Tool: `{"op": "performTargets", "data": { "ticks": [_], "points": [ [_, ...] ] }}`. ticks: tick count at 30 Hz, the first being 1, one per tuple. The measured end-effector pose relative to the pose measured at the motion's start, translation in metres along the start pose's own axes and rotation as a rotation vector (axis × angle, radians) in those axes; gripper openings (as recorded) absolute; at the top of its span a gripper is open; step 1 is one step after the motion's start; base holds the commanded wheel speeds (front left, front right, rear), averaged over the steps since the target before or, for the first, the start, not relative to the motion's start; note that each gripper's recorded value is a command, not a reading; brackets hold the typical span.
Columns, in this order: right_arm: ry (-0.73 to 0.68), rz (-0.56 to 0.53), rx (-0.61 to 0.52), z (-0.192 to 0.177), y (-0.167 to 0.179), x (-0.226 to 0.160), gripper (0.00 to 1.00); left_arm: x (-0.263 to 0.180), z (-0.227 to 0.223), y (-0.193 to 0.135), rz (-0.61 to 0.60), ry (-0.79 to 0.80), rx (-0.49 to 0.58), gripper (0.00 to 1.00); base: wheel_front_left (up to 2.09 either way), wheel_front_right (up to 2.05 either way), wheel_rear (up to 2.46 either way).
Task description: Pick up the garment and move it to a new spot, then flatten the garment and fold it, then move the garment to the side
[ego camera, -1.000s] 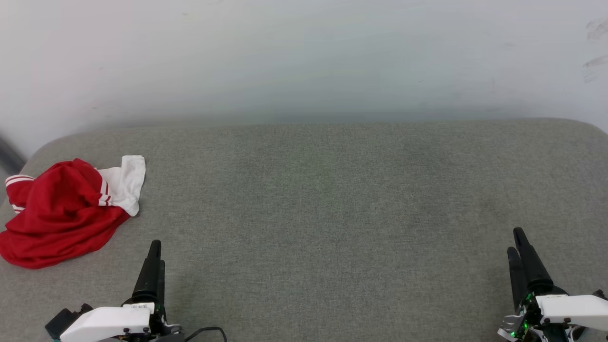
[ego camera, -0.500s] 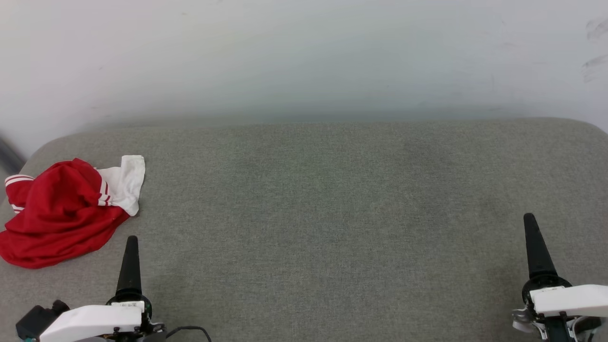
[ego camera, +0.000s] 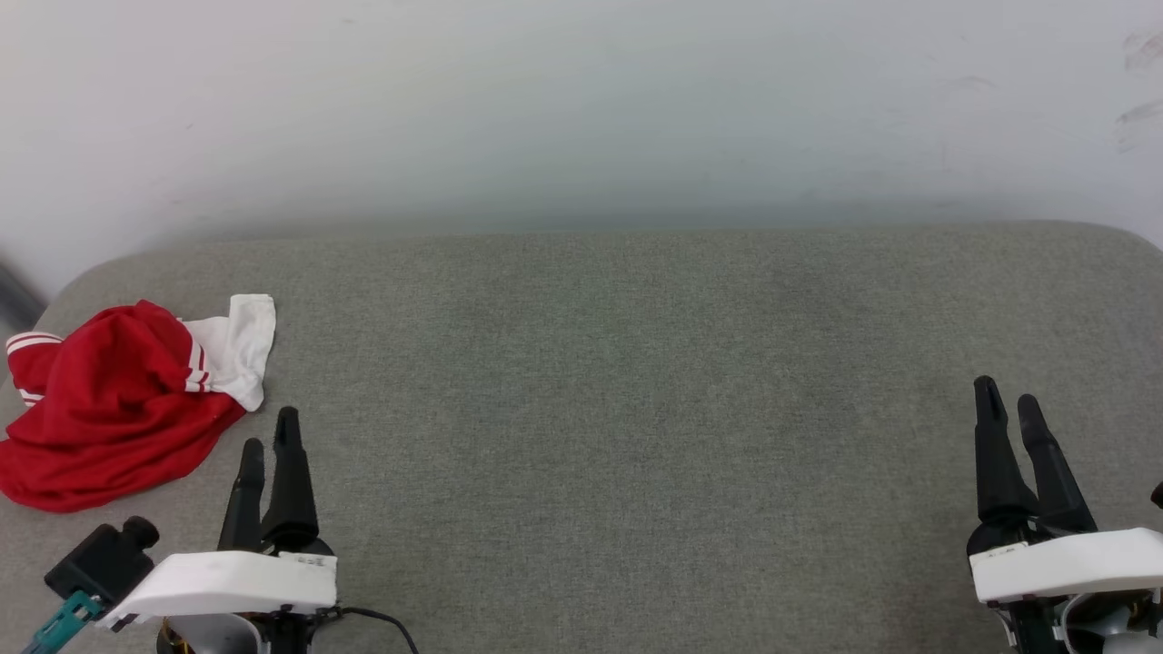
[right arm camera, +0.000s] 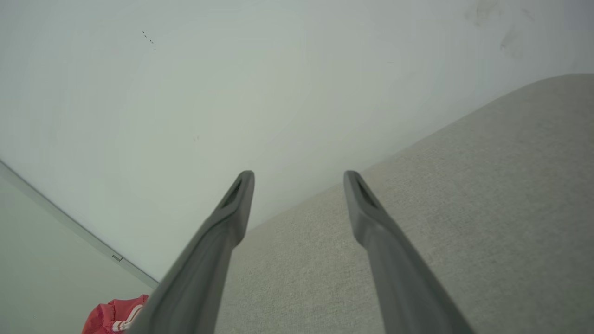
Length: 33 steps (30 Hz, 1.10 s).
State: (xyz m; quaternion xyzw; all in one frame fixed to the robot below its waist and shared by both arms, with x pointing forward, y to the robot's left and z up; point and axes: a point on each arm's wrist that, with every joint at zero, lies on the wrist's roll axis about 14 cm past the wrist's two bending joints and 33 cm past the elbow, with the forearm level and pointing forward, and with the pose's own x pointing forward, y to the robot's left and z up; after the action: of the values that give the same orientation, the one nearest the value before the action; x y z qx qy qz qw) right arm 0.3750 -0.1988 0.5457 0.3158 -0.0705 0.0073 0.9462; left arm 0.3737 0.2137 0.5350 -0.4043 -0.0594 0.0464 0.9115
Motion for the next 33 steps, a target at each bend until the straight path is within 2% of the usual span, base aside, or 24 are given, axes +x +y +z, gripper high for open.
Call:
{"op": "performTargets", "data": {
  "ticks": [14, 22, 33],
  "points": [
    [0.005, 0.066, -0.232, -0.005, 0.017, -0.004, 1.0, -0.007, -0.021, -0.034, -0.112, 0.027, 0.309, 1.0, 0.0, 0.0, 0.0],
    [0.012, 0.083, -0.335, -0.01, 0.019, -0.009, 1.0, -0.012, -0.025, -0.035, -0.108, 0.016, 0.402, 1.0, 0.0, 0.0, 0.0],
    [-0.005, 0.102, -0.474, -0.007, 0.021, -0.01, 1.0, -0.016, -0.027, -0.062, -0.217, -0.016, 0.553, 1.0, 0.0, 0.0, 0.0]
  ]
}}
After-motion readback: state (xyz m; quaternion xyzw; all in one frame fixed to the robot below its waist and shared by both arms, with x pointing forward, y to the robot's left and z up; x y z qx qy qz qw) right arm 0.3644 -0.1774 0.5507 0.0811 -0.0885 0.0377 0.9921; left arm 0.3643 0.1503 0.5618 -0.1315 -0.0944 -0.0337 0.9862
